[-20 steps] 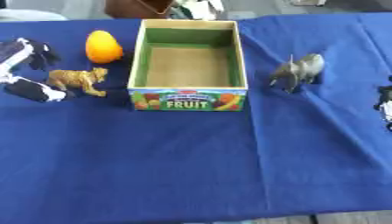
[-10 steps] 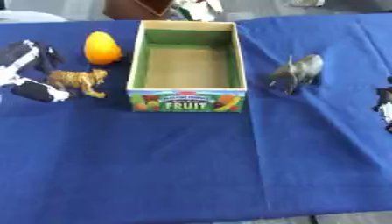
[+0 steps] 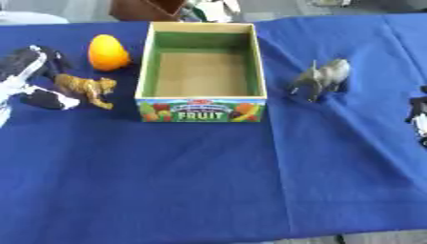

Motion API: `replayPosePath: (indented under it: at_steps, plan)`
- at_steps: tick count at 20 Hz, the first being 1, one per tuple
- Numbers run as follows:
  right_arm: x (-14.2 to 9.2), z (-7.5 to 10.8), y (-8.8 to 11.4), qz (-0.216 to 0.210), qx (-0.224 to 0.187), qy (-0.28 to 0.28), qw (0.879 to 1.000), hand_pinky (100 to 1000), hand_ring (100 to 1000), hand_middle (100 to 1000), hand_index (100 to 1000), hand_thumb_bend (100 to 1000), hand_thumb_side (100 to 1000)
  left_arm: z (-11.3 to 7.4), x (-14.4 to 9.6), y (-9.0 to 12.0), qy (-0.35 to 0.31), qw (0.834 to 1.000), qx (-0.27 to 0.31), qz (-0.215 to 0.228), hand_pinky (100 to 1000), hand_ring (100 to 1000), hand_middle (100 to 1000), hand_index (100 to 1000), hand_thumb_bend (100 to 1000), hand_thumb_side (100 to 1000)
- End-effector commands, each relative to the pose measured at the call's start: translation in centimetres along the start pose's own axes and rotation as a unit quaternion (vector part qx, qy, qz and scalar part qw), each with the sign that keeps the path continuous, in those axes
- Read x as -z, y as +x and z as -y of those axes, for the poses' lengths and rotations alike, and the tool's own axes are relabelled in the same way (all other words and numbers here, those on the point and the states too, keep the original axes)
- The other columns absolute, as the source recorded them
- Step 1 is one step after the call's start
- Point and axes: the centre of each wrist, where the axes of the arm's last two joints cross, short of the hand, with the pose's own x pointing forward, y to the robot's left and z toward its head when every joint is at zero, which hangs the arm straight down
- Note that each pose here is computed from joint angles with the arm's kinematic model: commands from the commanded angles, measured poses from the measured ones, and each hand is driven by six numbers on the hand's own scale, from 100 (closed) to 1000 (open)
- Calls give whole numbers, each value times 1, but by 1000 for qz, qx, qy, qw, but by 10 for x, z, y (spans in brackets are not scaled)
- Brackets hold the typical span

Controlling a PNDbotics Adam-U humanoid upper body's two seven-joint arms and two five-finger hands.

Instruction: Pick up objects on the table and place them in the box.

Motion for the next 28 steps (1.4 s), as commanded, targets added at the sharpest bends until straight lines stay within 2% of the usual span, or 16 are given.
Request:
replayPosePath:
  at_steps: [1, 10, 18, 28]
  plan:
    - [5, 5, 6, 12, -9, 1, 1000, 592, 795, 603, 813, 100, 266, -13, 2, 1, 18, 1000, 21, 3, 627, 569, 558, 709, 638, 252]
    - [5, 5, 6, 11, -9, 2, 1000, 592, 795, 603, 813, 100, 269, -17, 4, 6, 15, 998, 54, 20, 648, 580, 556, 709, 649, 262]
    - [5, 5, 6, 11, -9, 3, 1000, 593, 796, 603, 813, 100, 271, -27, 3, 18, 30, 990, 132, 45, 699, 605, 572, 717, 671, 279]
    - [4, 5, 6, 11, -8, 4, 1000, 593, 796, 603, 814, 100, 272, -22, 4, 19, 13, 989, 138, 47, 668, 568, 524, 674, 645, 274]
